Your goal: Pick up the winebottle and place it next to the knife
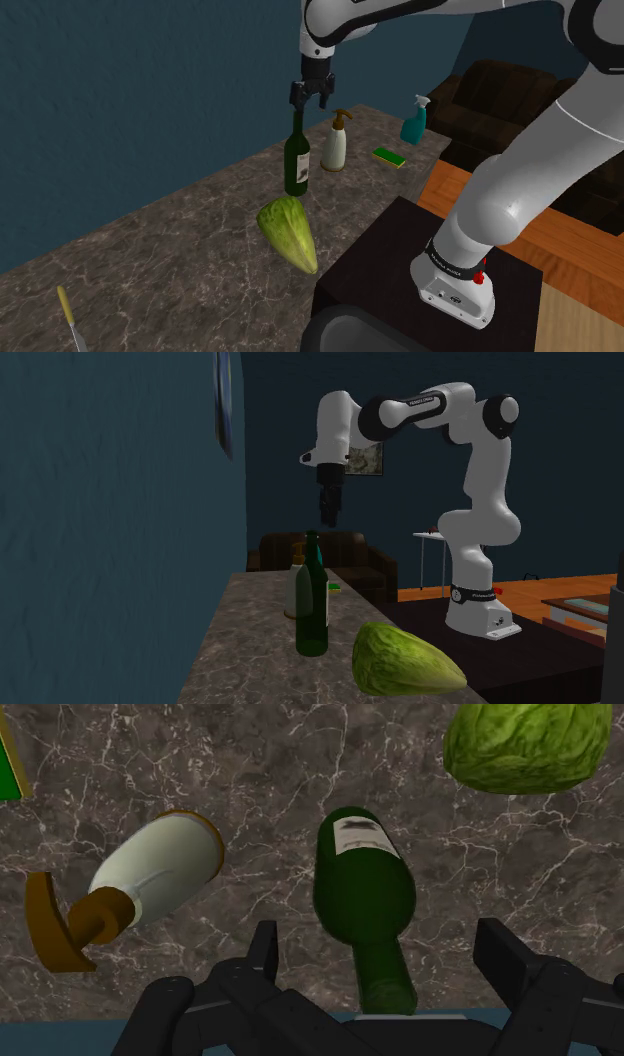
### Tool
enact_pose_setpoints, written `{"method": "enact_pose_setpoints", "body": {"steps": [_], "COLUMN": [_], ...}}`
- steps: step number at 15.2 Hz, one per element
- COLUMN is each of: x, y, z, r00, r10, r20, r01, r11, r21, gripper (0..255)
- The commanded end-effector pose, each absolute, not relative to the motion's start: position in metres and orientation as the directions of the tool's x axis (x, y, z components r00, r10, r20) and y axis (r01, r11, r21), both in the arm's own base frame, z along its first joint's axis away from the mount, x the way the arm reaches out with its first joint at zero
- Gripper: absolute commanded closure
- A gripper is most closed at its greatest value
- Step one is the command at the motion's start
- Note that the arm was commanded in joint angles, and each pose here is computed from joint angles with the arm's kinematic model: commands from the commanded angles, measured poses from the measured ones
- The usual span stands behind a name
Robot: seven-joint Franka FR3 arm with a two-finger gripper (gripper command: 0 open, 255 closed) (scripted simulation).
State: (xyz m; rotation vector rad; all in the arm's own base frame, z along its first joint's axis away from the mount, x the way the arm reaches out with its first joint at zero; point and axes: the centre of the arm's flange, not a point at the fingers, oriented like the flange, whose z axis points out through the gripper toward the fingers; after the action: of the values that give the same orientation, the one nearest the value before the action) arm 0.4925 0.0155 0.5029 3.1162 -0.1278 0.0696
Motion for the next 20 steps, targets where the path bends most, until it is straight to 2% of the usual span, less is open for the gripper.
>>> {"method": "enact_pose_setpoints", "body": {"steps": [1,10,18,19,20], "x": [0.518,0.531,0.531,0.531,0.531], "y": [0.018,0.019,0.019,0.019,0.019], "z": [0.501,0.46,0.46,0.46,0.46], "r00": [0.995,0.995,0.995,0.995,0.995], "r10": [-0.074,-0.071,-0.071,-0.071,-0.071], "r20": [0.067,0.076,0.076,0.076,0.076], "r01": [-0.075,-0.071,-0.071,-0.071,-0.071], "r11": [-0.997,-0.997,-0.997,-0.997,-0.997], "r21": [0.005,-0.001,-0.001,-0.001,-0.001], "gripper": [0,0,0,255,255]}}
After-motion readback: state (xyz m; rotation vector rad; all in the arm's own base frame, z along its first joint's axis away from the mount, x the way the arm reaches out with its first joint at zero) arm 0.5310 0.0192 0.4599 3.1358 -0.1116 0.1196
